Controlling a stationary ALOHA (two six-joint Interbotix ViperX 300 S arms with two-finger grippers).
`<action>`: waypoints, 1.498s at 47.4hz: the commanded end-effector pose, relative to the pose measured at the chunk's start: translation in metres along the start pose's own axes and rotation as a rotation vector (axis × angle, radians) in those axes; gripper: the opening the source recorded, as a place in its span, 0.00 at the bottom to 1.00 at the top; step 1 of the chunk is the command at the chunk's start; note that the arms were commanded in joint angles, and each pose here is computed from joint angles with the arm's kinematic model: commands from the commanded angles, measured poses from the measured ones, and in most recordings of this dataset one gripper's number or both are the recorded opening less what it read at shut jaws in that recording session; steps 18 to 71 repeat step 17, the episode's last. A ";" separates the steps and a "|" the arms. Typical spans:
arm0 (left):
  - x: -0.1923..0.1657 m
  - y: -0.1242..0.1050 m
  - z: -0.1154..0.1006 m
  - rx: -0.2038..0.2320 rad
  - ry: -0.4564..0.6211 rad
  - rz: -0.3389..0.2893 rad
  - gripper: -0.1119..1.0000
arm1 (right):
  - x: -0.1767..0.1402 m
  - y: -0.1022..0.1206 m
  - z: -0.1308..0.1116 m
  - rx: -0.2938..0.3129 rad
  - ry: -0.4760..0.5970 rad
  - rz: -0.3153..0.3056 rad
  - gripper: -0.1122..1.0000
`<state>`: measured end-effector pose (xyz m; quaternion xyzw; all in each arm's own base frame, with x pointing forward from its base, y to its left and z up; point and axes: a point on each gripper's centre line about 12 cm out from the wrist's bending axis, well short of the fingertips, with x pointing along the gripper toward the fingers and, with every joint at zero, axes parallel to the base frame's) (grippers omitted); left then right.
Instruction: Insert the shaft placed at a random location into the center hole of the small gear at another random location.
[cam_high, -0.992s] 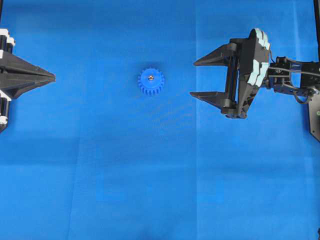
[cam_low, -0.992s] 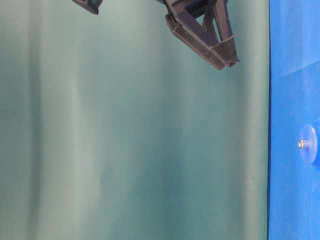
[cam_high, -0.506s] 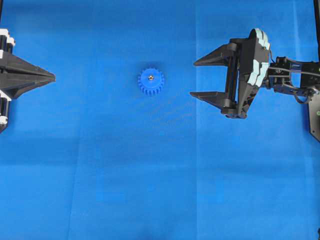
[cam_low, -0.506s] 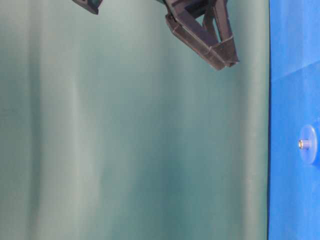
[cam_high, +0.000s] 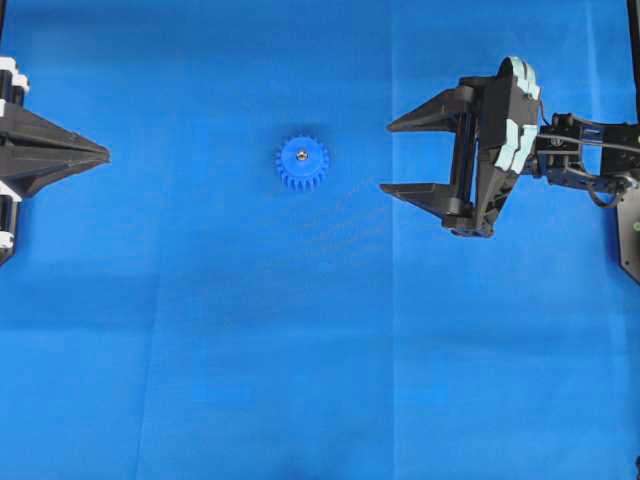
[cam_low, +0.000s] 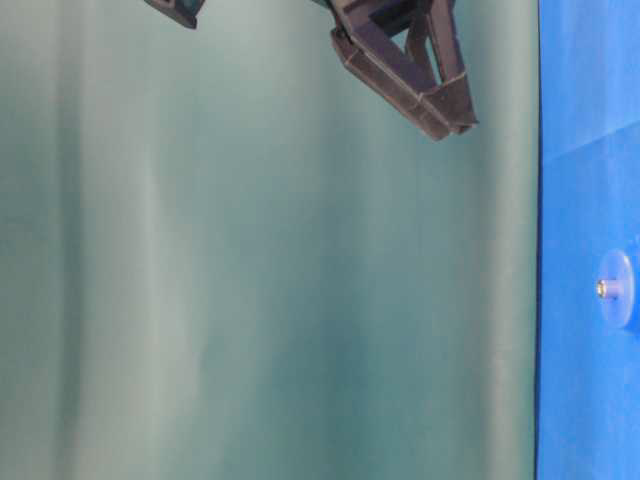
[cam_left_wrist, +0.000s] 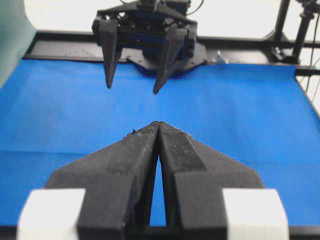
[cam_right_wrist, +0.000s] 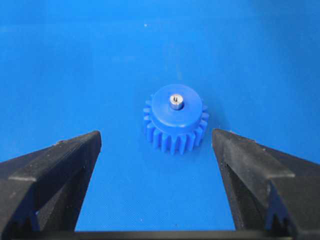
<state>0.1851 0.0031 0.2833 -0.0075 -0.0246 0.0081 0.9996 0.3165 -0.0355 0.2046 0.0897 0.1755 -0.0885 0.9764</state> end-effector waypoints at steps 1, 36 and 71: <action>0.000 0.000 0.008 0.000 -0.025 0.001 0.10 | -0.001 0.003 0.012 0.004 -0.036 0.008 0.80; -0.002 0.000 0.010 0.000 -0.023 0.001 0.10 | -0.005 0.004 0.019 0.005 -0.060 0.014 0.80; -0.002 0.000 0.010 0.000 -0.023 0.001 0.10 | -0.005 0.004 0.019 0.005 -0.060 0.014 0.80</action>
